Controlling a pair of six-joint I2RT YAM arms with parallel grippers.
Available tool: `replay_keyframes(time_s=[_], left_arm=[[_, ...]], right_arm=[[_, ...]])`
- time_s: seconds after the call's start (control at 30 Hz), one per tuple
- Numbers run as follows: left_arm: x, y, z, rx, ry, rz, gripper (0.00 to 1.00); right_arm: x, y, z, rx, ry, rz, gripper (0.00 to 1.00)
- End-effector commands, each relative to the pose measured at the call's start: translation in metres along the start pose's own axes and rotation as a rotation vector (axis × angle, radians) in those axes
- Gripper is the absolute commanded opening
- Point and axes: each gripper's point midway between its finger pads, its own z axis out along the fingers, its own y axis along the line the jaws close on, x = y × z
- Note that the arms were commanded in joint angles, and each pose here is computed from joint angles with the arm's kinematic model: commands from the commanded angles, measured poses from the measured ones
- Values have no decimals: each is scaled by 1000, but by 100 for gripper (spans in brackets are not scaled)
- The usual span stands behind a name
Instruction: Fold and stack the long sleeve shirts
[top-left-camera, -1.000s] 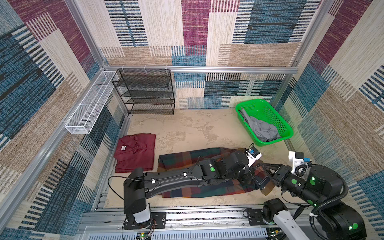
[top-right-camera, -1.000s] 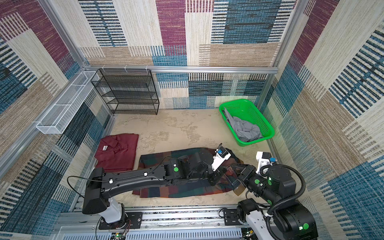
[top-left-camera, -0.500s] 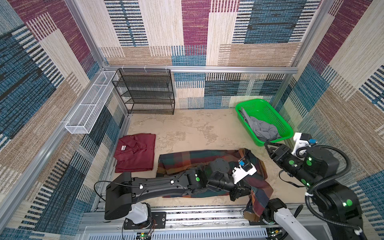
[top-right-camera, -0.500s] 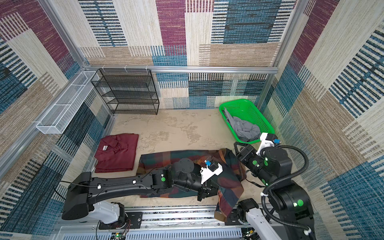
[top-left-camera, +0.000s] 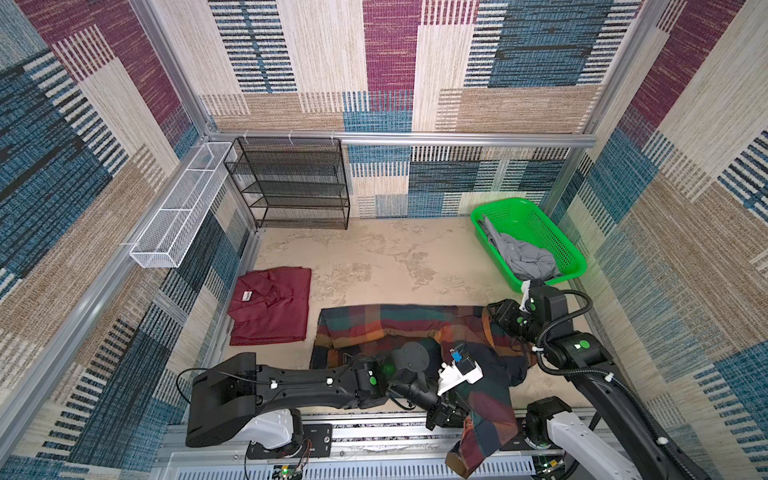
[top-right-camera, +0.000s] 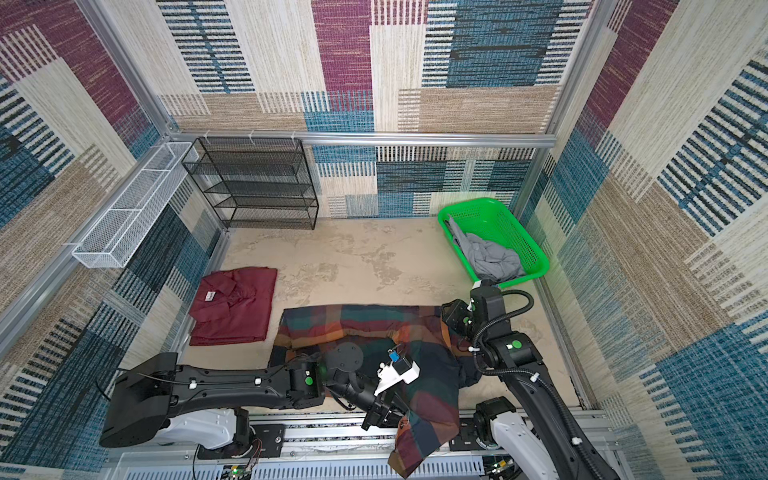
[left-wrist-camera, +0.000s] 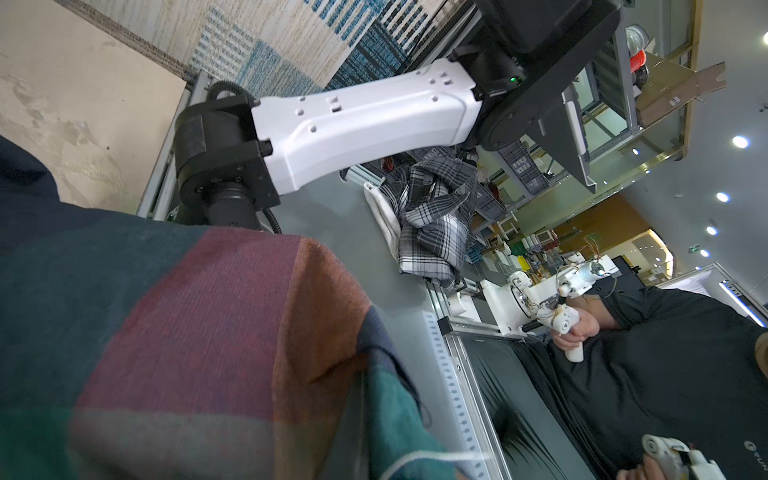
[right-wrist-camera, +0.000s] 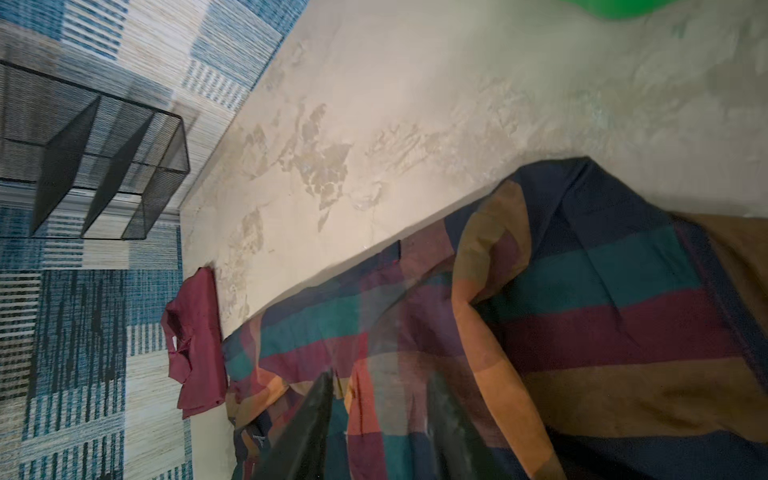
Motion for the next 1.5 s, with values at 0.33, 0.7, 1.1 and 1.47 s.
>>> replay_keyframes(time_s=[0.33, 0.7, 1.1, 1.47], left_arm=[[49, 23, 0, -44, 74, -94, 0], [40, 44, -78, -521, 170, 79, 63], [-15, 146, -263, -1190, -245, -257, 84], [32, 261, -350, -1342, -410, -857, 72]], right_arm=[[-23, 10, 36, -64, -99, 3, 26], [-6, -21, 74, 32, -26, 23, 20], [15, -71, 86, 146, -22, 28, 20], [6, -66, 135, 173, 50, 31, 17]])
